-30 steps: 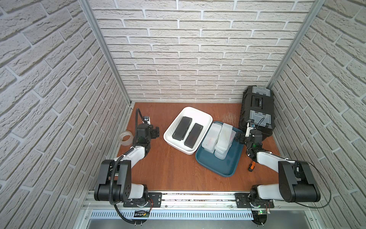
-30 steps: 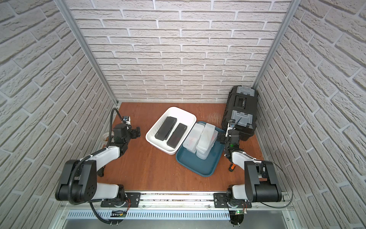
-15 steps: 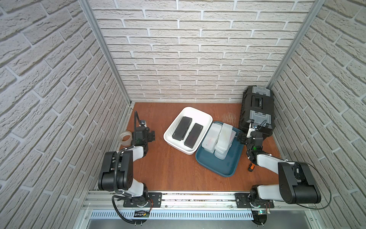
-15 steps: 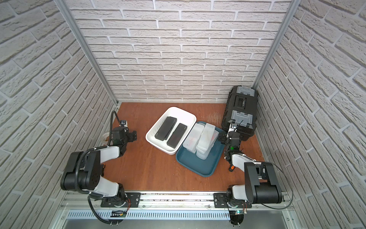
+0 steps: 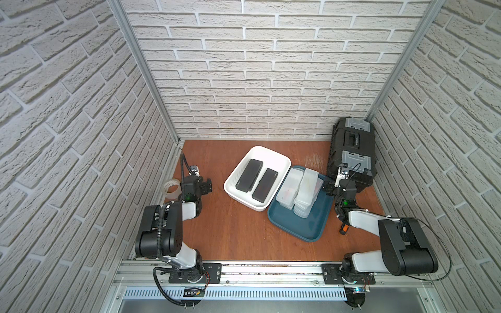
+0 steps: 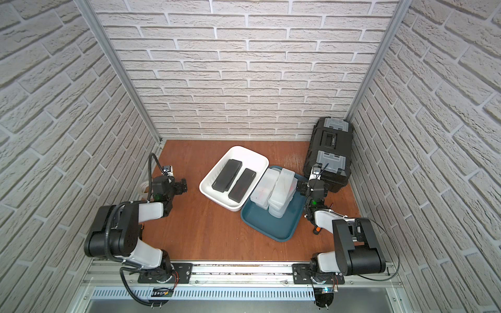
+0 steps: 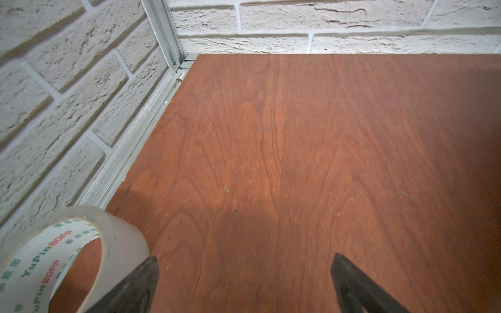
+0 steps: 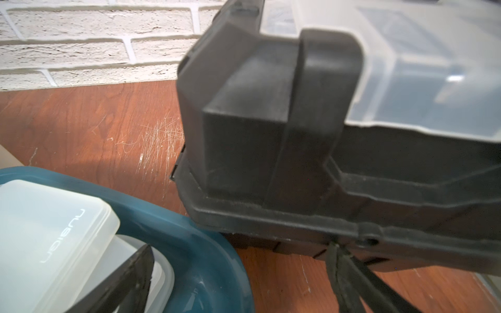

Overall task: Place the pencil cases by color into the storage box
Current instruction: Reset both arms

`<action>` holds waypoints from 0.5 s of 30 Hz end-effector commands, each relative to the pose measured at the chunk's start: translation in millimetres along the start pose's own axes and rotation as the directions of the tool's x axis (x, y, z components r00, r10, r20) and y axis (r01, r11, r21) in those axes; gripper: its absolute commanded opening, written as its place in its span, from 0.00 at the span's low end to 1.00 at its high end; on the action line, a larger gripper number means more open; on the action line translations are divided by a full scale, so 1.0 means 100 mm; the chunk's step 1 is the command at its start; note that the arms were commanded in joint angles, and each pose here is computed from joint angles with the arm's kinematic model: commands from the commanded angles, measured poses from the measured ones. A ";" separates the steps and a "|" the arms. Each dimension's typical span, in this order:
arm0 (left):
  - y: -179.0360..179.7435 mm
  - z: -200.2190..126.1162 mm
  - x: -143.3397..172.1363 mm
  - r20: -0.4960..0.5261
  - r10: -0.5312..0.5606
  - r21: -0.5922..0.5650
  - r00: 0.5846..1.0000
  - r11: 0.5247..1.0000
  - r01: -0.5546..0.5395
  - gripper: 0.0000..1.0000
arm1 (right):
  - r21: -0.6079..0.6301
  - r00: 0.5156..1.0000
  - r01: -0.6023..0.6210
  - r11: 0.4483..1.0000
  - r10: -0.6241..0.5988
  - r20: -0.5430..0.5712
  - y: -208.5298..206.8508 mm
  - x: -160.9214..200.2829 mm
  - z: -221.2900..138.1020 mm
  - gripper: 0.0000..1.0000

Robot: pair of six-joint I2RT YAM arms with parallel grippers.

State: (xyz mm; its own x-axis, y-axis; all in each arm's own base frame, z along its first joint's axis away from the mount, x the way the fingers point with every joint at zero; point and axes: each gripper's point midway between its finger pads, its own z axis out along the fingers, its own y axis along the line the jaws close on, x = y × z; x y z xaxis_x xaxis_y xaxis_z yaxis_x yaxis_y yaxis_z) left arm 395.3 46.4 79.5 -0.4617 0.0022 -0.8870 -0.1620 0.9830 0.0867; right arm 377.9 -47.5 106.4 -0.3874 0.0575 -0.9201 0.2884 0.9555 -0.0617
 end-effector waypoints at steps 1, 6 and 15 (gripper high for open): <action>-0.01 -0.05 -0.14 0.108 -0.011 -0.015 0.994 1.000 0.012 0.98 | 0.032 0.997 0.003 0.999 -0.006 0.071 -0.02 -0.09 -0.05 0.99; -0.01 -0.07 -0.12 0.125 -0.002 -0.035 0.992 0.999 0.007 0.98 | 0.003 0.992 0.095 0.995 -0.095 0.079 0.18 -0.09 -0.06 0.99; -0.01 -0.12 -0.10 0.158 0.028 -0.091 0.987 0.996 -0.013 0.98 | 0.000 0.987 0.082 0.997 -0.082 0.136 0.16 -0.08 -0.17 0.99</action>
State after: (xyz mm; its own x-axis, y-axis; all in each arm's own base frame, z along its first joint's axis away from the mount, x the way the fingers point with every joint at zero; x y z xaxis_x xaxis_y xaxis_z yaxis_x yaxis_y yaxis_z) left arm 383.6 38.0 73.3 -0.4022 0.0468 -0.9143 -0.1968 0.9709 0.1362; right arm 371.3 -27.1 101.9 -0.3673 -0.0529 -0.9286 0.2359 0.9604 -0.1480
